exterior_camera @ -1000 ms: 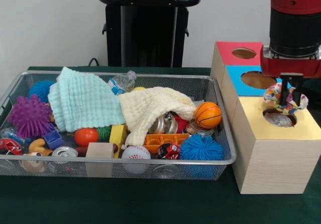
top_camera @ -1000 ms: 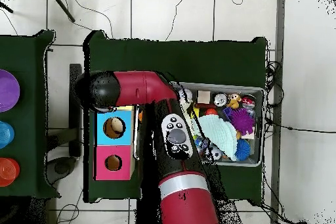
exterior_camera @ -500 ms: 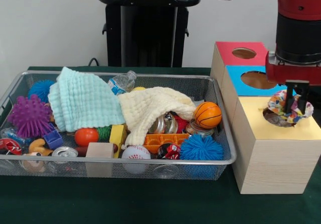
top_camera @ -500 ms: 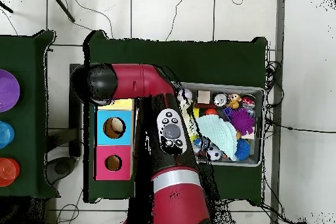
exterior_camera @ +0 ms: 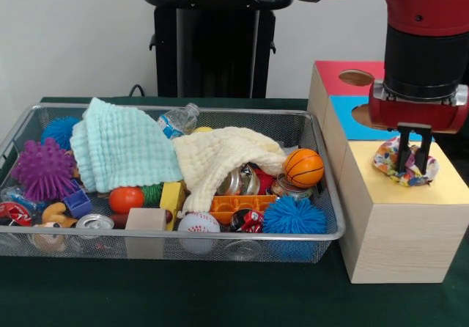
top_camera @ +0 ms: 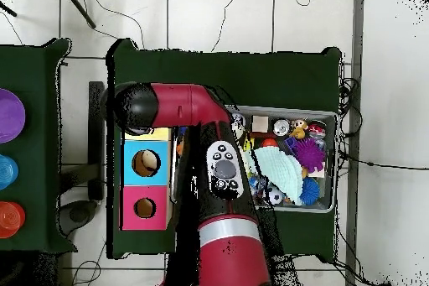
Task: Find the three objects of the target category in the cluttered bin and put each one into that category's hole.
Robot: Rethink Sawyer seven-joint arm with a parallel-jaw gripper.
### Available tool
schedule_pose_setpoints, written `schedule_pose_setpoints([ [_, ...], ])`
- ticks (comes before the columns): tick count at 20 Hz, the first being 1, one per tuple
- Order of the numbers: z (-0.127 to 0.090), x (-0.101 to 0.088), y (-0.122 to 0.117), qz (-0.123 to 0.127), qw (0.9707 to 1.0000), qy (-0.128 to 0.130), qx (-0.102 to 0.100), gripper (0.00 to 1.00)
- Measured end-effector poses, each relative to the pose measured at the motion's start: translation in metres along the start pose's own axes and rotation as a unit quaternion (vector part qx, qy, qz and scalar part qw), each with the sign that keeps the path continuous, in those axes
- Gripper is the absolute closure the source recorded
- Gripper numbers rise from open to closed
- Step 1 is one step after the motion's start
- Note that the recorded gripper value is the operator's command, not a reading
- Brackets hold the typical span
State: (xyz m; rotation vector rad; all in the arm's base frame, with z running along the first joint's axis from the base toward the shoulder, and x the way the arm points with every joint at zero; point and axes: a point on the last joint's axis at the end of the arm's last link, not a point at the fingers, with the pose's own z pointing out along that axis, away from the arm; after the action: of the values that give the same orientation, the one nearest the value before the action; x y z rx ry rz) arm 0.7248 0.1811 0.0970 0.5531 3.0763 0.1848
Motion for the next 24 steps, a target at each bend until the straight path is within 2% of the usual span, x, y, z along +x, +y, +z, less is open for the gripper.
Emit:
schedule_pose_setpoints([
  [6,0.004,0.009,0.006,-0.011,0.9996,-0.024,0.007,1.00],
  [13,0.007,0.018,0.016,-0.028,0.9979,-0.055,0.020,1.00],
  [24,0.009,0.018,0.015,-0.028,0.9976,-0.061,0.021,1.00],
])
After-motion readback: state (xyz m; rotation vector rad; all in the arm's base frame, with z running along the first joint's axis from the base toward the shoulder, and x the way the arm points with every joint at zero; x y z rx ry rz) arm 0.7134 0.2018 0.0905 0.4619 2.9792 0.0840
